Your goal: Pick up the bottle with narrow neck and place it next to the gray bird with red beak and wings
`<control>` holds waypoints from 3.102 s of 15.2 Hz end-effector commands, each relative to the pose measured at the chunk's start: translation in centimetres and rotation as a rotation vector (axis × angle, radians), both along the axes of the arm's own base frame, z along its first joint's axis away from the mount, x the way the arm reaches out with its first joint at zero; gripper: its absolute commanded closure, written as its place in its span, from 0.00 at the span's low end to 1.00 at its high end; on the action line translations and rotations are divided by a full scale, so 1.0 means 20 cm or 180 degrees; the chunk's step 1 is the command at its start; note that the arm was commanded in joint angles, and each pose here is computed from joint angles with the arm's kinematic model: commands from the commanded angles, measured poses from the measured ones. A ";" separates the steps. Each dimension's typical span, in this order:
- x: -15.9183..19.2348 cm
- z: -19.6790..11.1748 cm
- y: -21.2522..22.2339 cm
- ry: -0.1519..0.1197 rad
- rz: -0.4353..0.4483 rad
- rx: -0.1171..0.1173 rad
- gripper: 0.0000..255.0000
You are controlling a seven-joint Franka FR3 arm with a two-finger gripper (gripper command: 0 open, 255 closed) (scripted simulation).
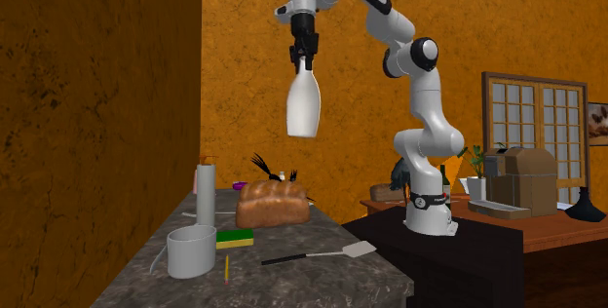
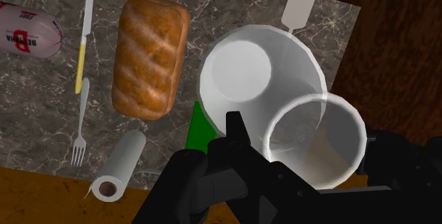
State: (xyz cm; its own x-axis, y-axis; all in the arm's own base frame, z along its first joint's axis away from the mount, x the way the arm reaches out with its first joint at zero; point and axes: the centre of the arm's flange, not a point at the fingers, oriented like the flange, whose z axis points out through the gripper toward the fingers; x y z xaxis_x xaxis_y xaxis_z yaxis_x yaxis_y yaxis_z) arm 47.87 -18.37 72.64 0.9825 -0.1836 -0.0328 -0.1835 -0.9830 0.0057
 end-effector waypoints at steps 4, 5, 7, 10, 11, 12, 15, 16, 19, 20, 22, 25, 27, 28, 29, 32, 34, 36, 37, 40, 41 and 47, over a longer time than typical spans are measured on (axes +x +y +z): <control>-0.03 0.09 -0.05 0.0000 0.0001 0.0000 1.00; -0.07 0.09 -0.11 0.0000 0.0001 0.0000 1.00; -0.14 0.09 -0.22 0.0000 0.0001 0.0000 1.00; -0.25 0.09 -0.38 0.0000 0.0001 0.0000 1.00; -0.29 0.10 -0.44 0.0000 0.0001 0.0000 1.00; -0.33 0.10 -0.49 0.0000 0.0001 0.0000 1.00; -0.44 0.10 -0.66 0.0000 0.0001 0.0000 1.00; -0.47 0.10 -0.71 0.0000 0.0001 0.0000 1.00; -0.58 0.10 -0.88 0.0000 0.0001 0.0000 1.00; -0.62 0.10 -0.93 0.0000 0.0001 0.0000 1.00; -0.69 0.10 -1.04 0.0000 0.0001 0.0000 1.00; -0.80 0.10 -1.21 0.0000 0.0001 0.0000 1.00; -0.87 0.10 -1.32 0.0000 0.0001 0.0000 1.00; -0.91 0.10 -1.37 0.0000 0.0001 0.0000 1.00; -0.95 0.10 -1.43 0.0000 0.0001 0.0000 1.00; -1.06 0.10 -1.59 0.0000 0.0001 0.0000 1.00; -1.08 0.08 -1.63 0.0000 0.0001 0.0000 1.00; -1.08 0.02 -1.63 0.0000 0.0001 0.0000 1.00; -1.08 0.00 -1.63 0.0000 0.0001 0.0000 1.00; -1.08 -0.08 -1.63 0.0000 0.0001 0.0000 1.00; -1.08 -0.11 -1.63 0.0000 0.0001 0.0000 1.00; -1.08 -0.27 -1.63 0.0000 0.0001 0.0000 1.00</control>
State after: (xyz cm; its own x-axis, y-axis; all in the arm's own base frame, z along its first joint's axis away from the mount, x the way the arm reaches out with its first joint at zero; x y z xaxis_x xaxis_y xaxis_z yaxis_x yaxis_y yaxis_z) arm 26.26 -51.00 67.83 0.9824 -0.1838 -0.0334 -0.1837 -0.9830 0.0048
